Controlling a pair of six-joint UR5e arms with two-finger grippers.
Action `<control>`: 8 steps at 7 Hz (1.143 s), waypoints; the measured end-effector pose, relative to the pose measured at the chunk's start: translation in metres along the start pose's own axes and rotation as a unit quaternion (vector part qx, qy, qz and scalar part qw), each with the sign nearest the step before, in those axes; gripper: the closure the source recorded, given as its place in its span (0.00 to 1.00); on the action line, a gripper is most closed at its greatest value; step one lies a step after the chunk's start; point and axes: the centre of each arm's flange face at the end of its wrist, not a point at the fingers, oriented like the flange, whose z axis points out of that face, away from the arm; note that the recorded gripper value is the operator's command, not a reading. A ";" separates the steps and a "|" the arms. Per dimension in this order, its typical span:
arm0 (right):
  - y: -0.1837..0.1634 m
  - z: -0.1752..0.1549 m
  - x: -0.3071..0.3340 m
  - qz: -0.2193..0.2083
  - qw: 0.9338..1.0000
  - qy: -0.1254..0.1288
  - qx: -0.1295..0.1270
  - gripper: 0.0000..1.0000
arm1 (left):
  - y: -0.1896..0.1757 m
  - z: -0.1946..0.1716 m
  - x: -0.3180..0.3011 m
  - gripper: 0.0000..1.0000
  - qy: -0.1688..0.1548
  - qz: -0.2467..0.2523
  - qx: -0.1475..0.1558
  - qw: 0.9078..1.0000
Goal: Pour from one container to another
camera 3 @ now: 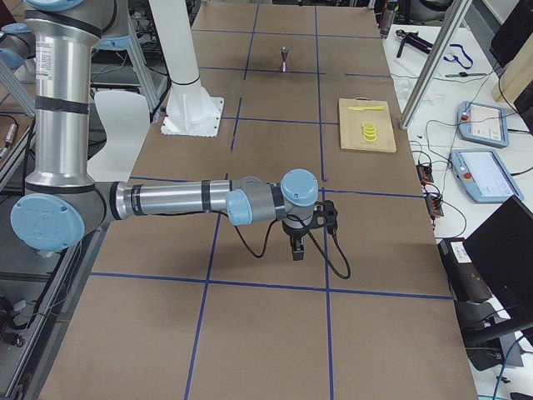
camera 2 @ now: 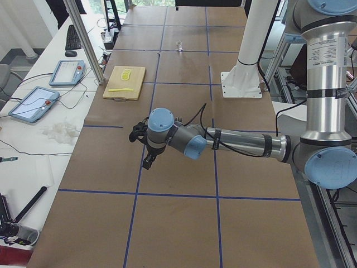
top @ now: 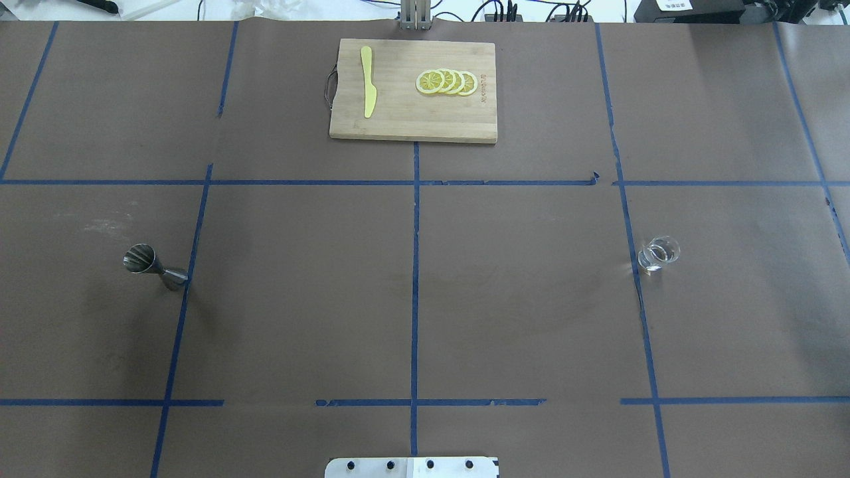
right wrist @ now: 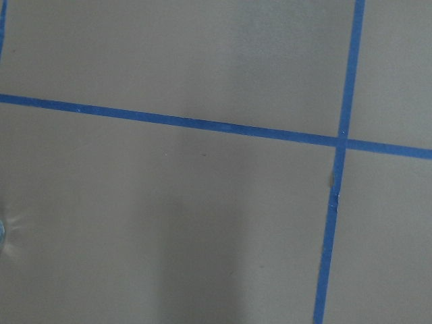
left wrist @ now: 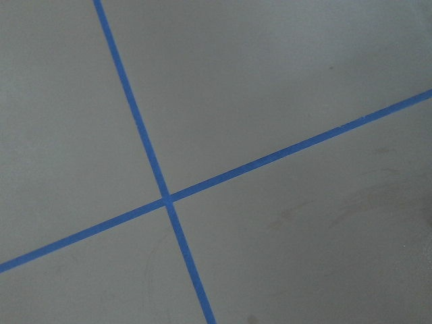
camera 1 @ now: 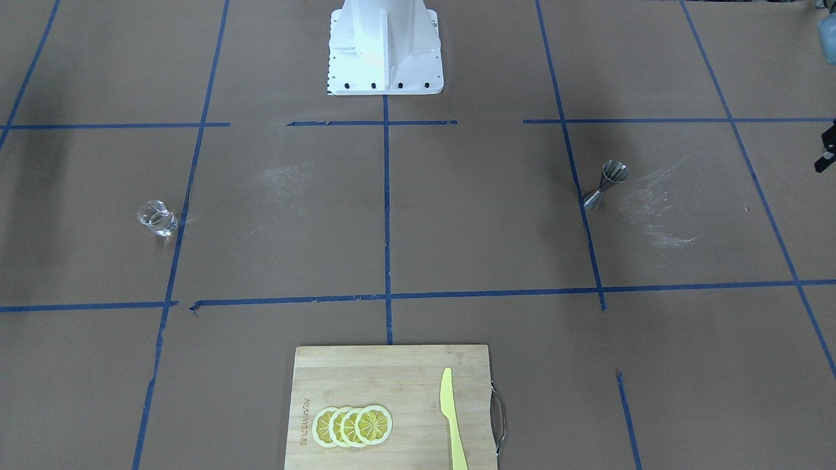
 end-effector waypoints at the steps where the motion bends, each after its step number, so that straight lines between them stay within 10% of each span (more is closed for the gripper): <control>1: 0.000 0.002 -0.008 -0.016 1.000 -0.005 0.009 0.00 | 0.003 0.022 0.040 0.00 0.021 -0.014 0.035 0.999; 3: 0.001 0.008 -0.015 -0.026 1.000 -0.010 0.011 0.00 | 0.027 0.059 0.121 0.12 0.042 -0.057 0.116 0.991; 8: 0.002 0.013 -0.025 -0.036 0.999 -0.024 0.005 0.00 | 0.074 0.059 0.248 0.01 0.027 -0.163 0.253 0.953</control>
